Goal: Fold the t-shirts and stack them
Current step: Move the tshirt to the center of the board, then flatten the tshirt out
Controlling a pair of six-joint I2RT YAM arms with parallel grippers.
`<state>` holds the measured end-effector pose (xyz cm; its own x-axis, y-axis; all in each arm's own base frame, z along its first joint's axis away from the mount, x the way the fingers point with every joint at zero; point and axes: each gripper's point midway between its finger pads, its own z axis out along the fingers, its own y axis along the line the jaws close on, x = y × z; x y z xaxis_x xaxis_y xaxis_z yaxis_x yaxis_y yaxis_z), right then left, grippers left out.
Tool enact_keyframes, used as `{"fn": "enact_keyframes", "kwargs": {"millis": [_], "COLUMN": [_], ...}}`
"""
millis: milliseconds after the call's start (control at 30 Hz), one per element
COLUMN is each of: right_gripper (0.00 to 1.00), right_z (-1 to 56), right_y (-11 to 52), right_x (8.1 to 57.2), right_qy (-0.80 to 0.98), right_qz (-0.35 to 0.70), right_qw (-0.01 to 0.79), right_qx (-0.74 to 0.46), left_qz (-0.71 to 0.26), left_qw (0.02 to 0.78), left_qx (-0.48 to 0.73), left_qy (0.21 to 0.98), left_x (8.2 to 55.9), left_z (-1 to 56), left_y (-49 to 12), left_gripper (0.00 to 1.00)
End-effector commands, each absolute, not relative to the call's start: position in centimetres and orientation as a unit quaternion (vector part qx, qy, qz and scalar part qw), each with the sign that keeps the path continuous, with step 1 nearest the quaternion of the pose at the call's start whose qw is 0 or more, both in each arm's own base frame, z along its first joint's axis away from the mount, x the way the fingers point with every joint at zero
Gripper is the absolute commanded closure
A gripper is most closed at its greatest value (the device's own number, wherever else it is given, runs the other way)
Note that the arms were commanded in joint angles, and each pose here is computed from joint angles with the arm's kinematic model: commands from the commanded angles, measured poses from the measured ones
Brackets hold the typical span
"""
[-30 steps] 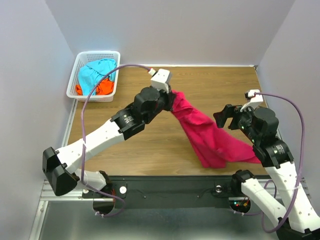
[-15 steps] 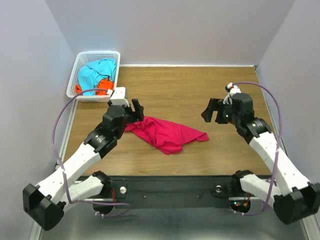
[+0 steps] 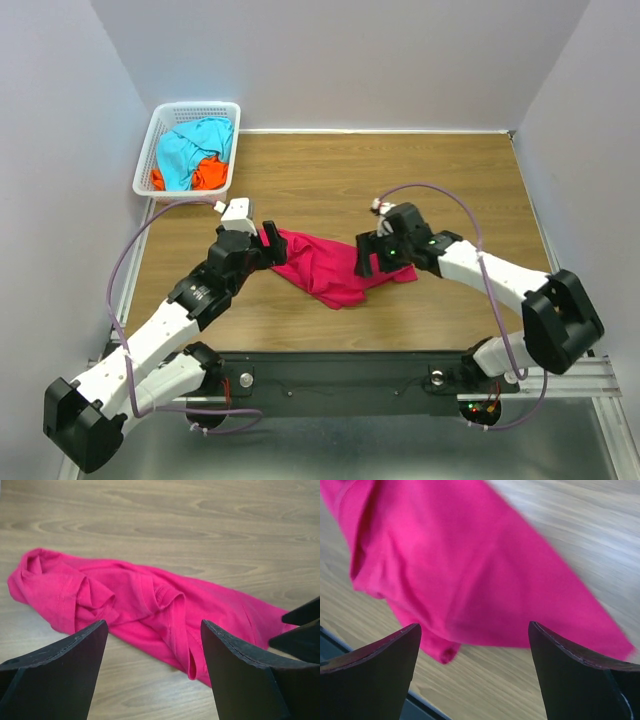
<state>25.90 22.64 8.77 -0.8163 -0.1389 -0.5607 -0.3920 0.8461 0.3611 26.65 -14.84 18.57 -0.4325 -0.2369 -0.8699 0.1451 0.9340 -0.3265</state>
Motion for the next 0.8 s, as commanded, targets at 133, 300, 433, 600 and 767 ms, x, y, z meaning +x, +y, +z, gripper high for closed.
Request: {"fn": "enact_keyframes", "kwargs": {"millis": [133,300,433,600,767], "right_gripper": [0.16,0.23,0.29,0.3,0.34], "right_z": [11.5,10.8,9.9,7.6,5.9], "right_y": [32.5,36.2,37.4,37.2,36.8], "right_x": [26.7,25.0,23.9,23.3,23.5], "right_qy": [0.861,0.834,0.82,0.824,0.824], "right_qz": [0.241,0.24,0.231,0.214,0.183], "right_qw": [0.327,0.32,0.314,0.293,0.288], "right_qx": [-0.307,-0.381,-0.419,-0.435,-0.453], "left_qz": [-0.176,-0.136,-0.128,-0.129,-0.133], "left_qw": [0.517,0.498,0.494,0.493,0.497], "left_qx": [-0.101,-0.118,-0.129,-0.129,-0.133], "left_qy": [0.831,0.848,0.851,0.851,0.847], "left_x": [26.6,27.2,27.7,27.8,27.7], "left_z": [17.1,15.0,14.4,14.2,14.5], "left_y": [-13.7,-12.7,-12.0,-11.6,-11.2], "left_gripper": [0.13,0.13,0.14,0.15,0.15]}}
